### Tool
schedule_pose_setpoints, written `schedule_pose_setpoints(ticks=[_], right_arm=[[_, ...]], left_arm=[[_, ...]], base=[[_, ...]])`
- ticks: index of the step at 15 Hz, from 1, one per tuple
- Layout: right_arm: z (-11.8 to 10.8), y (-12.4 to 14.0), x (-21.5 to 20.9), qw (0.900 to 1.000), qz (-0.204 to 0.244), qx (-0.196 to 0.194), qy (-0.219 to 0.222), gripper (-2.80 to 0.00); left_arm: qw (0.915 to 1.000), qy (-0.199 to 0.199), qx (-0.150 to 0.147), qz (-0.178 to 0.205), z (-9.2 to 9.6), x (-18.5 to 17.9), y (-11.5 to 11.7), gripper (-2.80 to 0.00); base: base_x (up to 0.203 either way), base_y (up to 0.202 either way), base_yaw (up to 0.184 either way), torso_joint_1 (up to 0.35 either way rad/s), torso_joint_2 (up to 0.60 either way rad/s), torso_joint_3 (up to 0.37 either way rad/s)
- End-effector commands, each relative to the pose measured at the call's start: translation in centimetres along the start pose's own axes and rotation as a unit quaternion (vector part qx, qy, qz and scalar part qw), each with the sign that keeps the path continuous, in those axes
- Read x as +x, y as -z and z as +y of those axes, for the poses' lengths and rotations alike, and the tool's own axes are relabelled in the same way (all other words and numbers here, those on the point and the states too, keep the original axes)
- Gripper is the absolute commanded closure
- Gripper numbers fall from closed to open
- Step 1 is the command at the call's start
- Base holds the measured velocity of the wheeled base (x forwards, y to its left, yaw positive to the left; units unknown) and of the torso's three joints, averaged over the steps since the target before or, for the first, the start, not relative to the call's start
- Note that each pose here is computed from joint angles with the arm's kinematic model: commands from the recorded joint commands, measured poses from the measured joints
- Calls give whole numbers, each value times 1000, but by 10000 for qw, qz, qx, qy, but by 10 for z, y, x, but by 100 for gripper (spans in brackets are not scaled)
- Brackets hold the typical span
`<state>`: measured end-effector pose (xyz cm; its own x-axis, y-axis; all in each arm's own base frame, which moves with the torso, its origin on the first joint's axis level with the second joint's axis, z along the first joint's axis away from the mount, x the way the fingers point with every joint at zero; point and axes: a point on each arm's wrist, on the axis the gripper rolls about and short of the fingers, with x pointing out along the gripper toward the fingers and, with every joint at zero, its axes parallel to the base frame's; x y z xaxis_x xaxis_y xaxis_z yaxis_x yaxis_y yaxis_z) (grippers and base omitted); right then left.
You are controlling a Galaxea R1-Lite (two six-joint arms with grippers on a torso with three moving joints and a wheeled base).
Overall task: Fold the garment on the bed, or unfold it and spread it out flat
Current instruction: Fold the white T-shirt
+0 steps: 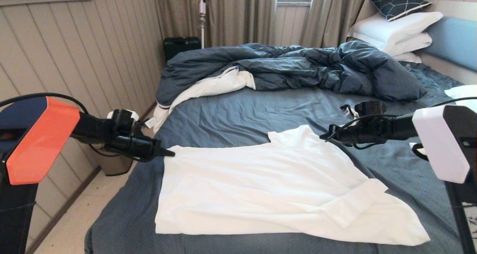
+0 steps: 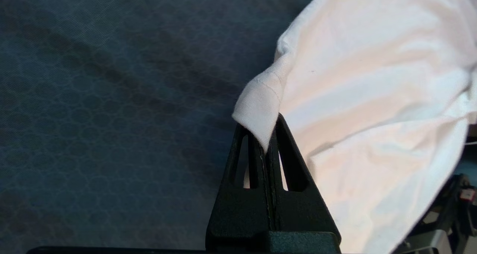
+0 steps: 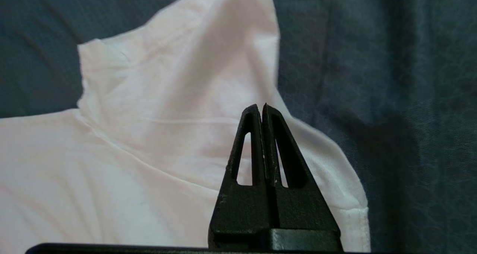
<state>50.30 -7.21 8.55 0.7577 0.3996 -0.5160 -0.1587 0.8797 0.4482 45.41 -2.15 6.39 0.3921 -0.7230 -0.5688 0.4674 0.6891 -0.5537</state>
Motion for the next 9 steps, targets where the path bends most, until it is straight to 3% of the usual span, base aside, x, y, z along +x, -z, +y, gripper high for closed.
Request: schedule_pose_setpoints(ticks=[1, 9], right_arm=[[2, -7, -11, 10000, -68, -5, 13, 0], [1, 0, 0, 9999, 56, -55, 146, 0]], left_arm=[[10000, 40, 37, -52, -4, -5, -3, 0], [10000, 46, 14, -22, -1, -1, -1, 0]], base=[[0, 0, 0, 0, 0, 0], [0, 0, 0, 0, 0, 0]])
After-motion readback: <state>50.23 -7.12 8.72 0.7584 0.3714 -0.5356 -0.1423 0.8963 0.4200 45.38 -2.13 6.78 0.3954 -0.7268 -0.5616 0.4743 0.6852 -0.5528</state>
